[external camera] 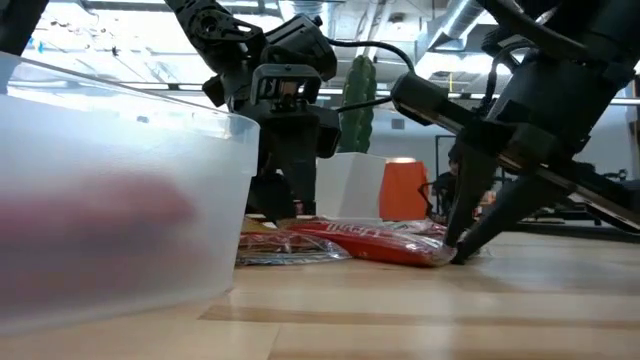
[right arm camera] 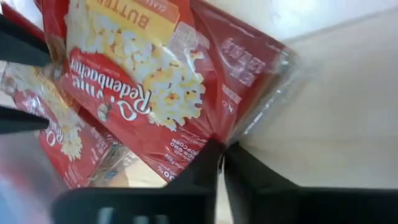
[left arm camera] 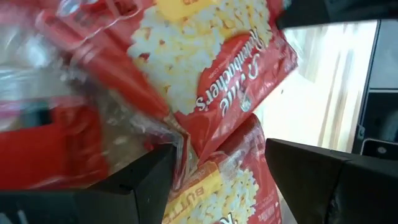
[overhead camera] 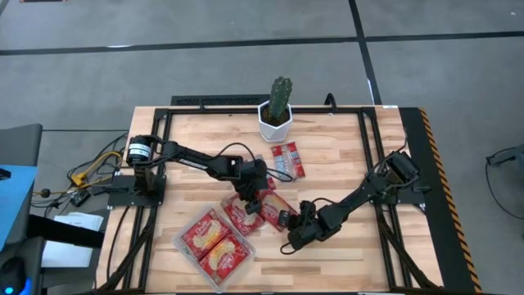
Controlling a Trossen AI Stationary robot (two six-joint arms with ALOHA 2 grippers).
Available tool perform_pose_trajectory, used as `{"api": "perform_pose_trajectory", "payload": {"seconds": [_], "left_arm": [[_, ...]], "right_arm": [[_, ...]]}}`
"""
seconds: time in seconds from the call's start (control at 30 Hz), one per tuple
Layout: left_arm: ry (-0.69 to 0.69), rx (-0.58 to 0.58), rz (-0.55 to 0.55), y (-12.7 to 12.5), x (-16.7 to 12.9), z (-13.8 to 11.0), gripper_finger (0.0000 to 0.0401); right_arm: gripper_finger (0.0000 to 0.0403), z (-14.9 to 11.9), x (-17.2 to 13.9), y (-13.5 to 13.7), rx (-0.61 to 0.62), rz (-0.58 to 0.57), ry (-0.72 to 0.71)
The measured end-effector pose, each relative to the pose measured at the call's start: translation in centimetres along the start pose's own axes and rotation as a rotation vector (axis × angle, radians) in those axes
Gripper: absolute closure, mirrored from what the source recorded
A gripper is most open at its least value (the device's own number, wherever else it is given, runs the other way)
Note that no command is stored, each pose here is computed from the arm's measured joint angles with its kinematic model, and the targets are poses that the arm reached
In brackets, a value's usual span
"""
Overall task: Sort popcorn bags into baskets
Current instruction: Put the red popcorn bag into the transparent bin
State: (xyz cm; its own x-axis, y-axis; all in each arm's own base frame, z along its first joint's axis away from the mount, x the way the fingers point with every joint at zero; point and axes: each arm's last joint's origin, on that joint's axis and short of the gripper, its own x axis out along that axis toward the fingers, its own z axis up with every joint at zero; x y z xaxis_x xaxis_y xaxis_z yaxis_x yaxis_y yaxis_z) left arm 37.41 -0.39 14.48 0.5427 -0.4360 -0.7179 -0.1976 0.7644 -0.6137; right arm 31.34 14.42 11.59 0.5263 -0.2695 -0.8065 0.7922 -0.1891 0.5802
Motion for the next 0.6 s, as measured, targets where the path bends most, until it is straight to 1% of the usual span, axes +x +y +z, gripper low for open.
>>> {"api": "perform_pose_trajectory", "payload": {"seconds": [0.07, 0.17, 0.3, 0.43, 0.6], "left_arm": [[0.015, -0.005, -0.007, 0.0, 0.0, -0.1, 0.0162], [0.055, -0.019, -0.046, 0.1, -0.1, -0.3, 0.0162], [0.115, -0.052, -0.116, 0.1, -0.2, -0.5, 0.0162], [0.171, -0.107, -0.195, -0.1, -0.3, -0.6, 0.0162], [0.211, -0.163, -0.241, -0.6, -0.8, -0.7, 0.0162]], "right_arm": [[0.0392, 0.0, 0.0, 0.0, -0.009, 0.006, -0.007], [0.0391, 0.0, -0.3, 0.1, -0.016, 0.015, -0.005], [0.0397, 0.3, -0.8, 0.4, -0.086, 0.022, -0.023], [0.0398, 0.3, -1.2, 1.6, -0.121, 0.044, -0.004], [0.0399, -0.2, -1.9, 3.3, -0.184, 0.078, 0.032]]}}
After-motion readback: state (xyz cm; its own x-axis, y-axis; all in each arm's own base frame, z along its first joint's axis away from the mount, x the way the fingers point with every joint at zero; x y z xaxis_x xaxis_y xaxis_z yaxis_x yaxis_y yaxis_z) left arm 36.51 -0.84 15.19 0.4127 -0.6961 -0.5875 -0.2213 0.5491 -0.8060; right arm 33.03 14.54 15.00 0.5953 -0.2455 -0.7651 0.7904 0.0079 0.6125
